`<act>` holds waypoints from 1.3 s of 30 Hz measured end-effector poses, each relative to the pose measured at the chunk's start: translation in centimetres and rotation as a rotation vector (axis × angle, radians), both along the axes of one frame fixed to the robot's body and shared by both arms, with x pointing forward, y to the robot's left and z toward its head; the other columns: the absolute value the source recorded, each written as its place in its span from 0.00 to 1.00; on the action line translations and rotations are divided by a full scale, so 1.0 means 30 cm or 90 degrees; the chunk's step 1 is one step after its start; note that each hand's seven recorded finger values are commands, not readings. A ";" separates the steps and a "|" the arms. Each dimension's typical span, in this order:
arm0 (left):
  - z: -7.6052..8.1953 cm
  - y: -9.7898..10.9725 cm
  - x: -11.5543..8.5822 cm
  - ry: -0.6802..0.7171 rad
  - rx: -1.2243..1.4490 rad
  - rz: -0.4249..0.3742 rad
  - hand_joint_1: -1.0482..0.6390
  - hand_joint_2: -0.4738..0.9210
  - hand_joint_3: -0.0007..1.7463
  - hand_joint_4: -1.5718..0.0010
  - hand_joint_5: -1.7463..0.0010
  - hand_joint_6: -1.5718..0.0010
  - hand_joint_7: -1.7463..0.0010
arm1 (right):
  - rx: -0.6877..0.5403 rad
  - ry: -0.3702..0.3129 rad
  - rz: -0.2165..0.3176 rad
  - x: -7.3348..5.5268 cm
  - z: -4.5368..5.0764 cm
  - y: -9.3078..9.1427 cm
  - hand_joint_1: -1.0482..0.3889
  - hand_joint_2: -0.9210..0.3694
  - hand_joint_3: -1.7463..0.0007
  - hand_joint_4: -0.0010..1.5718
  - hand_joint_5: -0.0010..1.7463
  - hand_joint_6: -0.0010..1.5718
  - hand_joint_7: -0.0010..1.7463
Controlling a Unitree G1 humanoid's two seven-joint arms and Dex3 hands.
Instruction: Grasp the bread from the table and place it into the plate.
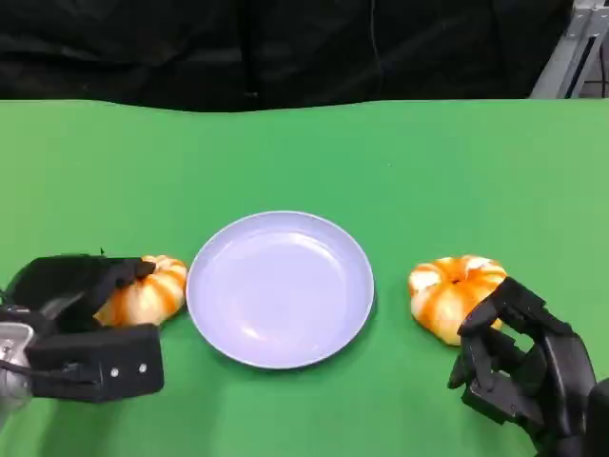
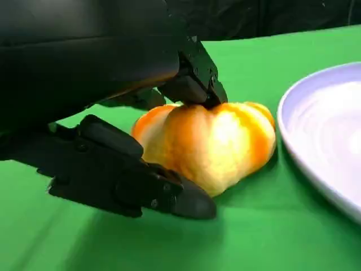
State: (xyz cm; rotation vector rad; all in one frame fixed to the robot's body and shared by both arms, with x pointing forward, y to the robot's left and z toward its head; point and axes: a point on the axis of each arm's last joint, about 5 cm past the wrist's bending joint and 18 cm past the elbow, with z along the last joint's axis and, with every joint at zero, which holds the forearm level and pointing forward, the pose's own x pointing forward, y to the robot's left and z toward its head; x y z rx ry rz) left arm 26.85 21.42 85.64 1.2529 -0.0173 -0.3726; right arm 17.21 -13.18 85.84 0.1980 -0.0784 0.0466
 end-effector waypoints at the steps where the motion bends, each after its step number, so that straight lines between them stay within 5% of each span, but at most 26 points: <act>1: -0.001 -0.002 0.000 0.000 -0.012 0.004 0.60 1.00 0.15 0.28 0.89 0.33 0.93 | 0.000 0.000 0.000 0.000 0.000 0.000 0.63 0.23 0.38 0.53 1.00 0.41 0.90; 2: -0.003 -0.005 0.000 0.000 -0.024 0.009 0.61 1.00 0.17 0.30 0.73 0.29 0.89 | 0.000 0.000 0.000 0.000 0.000 0.000 0.63 0.23 0.38 0.53 1.00 0.41 0.90; 3: -0.003 -0.006 -0.001 -0.003 -0.034 0.014 0.62 1.00 0.18 0.44 0.39 0.30 0.77 | 0.000 0.000 0.000 0.000 0.000 0.000 0.63 0.23 0.38 0.53 1.00 0.41 0.90; 4: -0.004 -0.006 -0.001 -0.004 -0.041 0.018 0.63 1.00 0.19 0.51 0.20 0.41 0.50 | 0.000 0.000 0.000 0.000 0.000 0.000 0.63 0.24 0.38 0.53 1.00 0.41 0.90; 6: -0.005 -0.007 -0.001 -0.012 -0.057 0.027 0.63 1.00 0.19 0.57 0.04 0.61 0.14 | 0.000 0.000 0.000 0.000 0.000 0.000 0.62 0.24 0.37 0.53 1.00 0.41 0.91; 10: -0.011 -0.008 -0.004 -0.019 -0.069 0.037 0.63 1.00 0.19 0.61 0.00 0.71 0.02 | -0.002 0.000 -0.001 0.000 0.000 0.000 0.62 0.24 0.37 0.53 1.00 0.41 0.91; 15: -0.014 -0.012 -0.005 -0.028 -0.072 0.040 0.63 1.00 0.18 0.62 0.00 0.73 0.00 | -0.003 0.000 -0.001 0.000 0.000 0.000 0.62 0.24 0.37 0.53 1.00 0.41 0.91; 27: 0.028 -0.025 0.018 -0.065 -0.121 0.034 0.63 0.99 0.23 0.59 0.00 0.63 0.07 | -0.001 0.000 -0.001 0.000 0.000 -0.002 0.62 0.24 0.38 0.53 1.00 0.41 0.91; 39: 0.130 -0.056 0.040 -0.140 -0.151 -0.043 0.62 0.99 0.20 0.62 0.00 0.59 0.12 | -0.003 0.000 -0.002 0.000 0.000 -0.002 0.62 0.24 0.37 0.54 1.00 0.41 0.91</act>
